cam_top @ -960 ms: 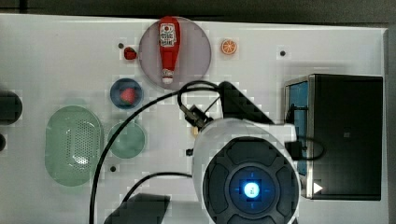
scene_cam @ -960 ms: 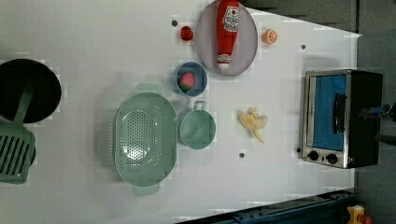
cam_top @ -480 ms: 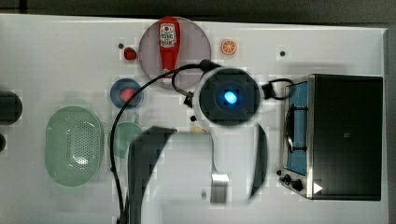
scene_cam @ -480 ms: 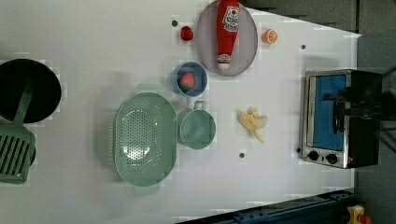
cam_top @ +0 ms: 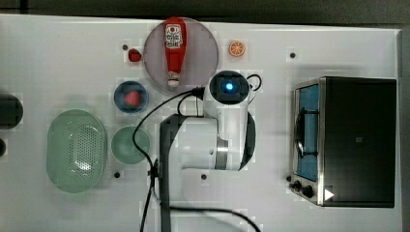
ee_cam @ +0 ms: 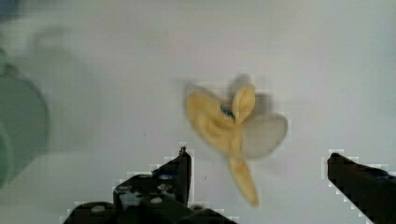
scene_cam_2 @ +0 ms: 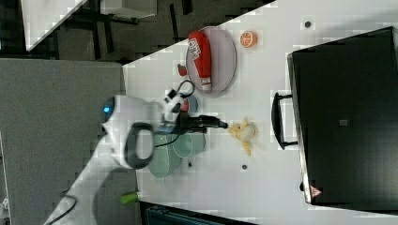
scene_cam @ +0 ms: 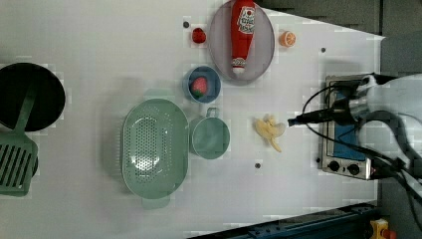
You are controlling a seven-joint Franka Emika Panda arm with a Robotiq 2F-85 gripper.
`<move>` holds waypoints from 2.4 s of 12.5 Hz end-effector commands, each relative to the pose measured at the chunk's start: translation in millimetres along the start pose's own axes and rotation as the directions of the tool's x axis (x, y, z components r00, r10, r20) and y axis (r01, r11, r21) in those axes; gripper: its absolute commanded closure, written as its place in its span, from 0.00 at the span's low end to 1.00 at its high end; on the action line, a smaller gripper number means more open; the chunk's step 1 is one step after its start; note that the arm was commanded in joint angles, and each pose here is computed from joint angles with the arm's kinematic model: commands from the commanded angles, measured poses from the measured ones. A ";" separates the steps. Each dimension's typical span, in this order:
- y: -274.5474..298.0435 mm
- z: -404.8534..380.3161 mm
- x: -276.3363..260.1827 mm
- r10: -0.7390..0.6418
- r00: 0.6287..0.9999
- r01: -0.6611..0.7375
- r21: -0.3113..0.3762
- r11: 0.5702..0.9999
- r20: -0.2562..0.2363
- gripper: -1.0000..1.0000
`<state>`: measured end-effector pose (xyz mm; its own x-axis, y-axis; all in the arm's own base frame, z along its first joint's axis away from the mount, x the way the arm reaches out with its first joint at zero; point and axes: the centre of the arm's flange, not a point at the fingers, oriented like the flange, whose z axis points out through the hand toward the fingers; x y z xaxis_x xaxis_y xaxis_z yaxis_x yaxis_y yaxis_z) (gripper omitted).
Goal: Pick Banana and place it in mug.
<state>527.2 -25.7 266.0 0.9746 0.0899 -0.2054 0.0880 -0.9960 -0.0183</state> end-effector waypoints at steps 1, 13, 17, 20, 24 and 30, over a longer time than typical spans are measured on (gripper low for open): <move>-8.9 21.2 3.4 -0.224 0.972 0.221 -0.039 0.974 -0.067 0.00; -7.9 114.5 -11.5 -0.284 0.956 0.282 -0.044 0.959 -0.070 0.52; -6.9 102.7 -12.9 -0.282 0.955 0.278 -0.054 0.959 -0.096 0.78; 11.3 4.4 -15.1 -0.241 0.941 0.222 -0.107 0.969 -0.236 0.78; 17.5 -113.6 -46.1 -0.202 0.949 0.184 -0.094 0.978 -0.242 0.78; -59.4 -212.9 -78.8 -0.036 0.983 0.025 -0.059 0.998 -0.179 0.78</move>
<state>481.9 -28.6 531.0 0.9867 0.1422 0.0788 0.1405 -0.9897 0.0278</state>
